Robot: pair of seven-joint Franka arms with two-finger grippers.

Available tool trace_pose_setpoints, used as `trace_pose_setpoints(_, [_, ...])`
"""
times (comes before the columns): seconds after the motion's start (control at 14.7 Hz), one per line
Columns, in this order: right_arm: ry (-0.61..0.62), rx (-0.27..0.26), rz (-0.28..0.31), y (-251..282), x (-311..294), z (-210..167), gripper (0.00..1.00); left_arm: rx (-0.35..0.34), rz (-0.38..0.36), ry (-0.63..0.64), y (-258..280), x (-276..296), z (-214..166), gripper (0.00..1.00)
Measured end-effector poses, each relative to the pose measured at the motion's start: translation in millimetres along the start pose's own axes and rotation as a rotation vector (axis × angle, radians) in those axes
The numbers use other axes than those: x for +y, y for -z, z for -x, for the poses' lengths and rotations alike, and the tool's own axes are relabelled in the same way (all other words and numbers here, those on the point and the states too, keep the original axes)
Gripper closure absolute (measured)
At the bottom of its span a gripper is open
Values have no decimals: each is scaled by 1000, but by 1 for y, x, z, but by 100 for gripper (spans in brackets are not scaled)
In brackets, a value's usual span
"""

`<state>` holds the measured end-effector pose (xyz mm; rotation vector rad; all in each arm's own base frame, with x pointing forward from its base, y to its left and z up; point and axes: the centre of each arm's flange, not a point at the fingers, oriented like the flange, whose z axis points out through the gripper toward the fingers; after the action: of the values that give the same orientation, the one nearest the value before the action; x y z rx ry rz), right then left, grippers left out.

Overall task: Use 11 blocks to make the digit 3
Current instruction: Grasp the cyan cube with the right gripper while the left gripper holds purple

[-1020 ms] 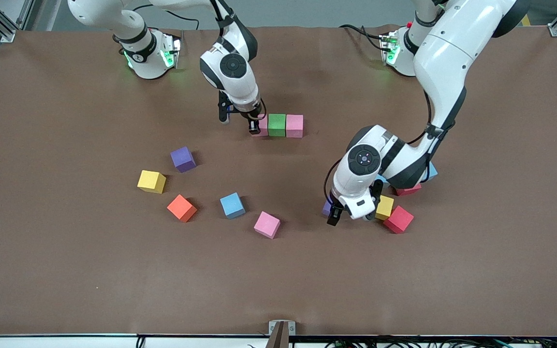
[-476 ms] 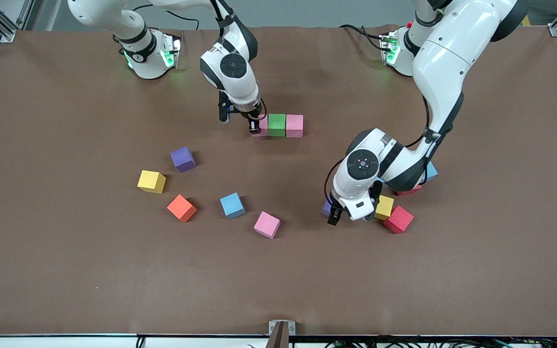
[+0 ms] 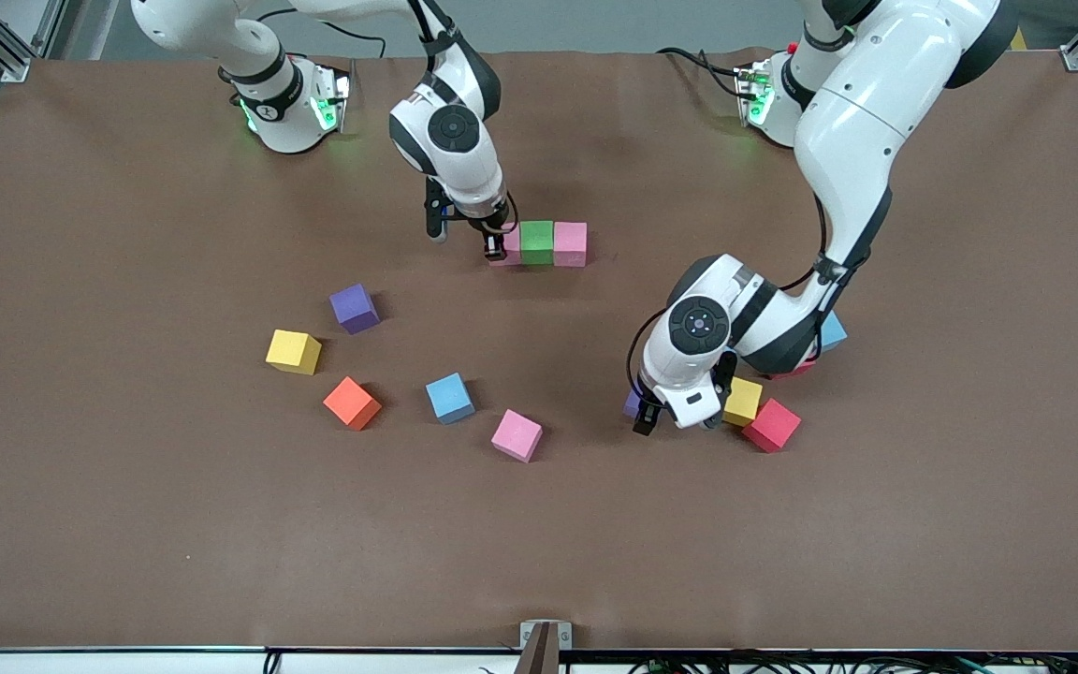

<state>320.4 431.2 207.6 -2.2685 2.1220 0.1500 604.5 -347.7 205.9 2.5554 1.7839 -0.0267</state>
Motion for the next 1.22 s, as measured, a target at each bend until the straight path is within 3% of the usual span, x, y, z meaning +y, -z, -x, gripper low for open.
trace_pose_setpoints(0.2, [0, 0, 1, 0, 0, 0, 48, 0, 1, 1, 0, 1, 0, 34])
trace_pose_setpoints(0.27, [0, 1, 1, 0, 0, 0, 43, -1, 4, 2, 1, 1, -1, 40])
trace_pose_setpoints(0.54, [1, 3, 4, -2, 0, 1, 6, -3, 24, 12, 10, 8, -6, 43])
trace_pose_setpoints(0.61, [2, 5, 7, -2, 0, 1, 1, -2, 31, 17, 16, 12, -8, 43])
trace_pose_setpoints(1.22, [28, 43, 85, 37, -32, 19, 0, 21, 43, 36, 65, 26, -17, 43])
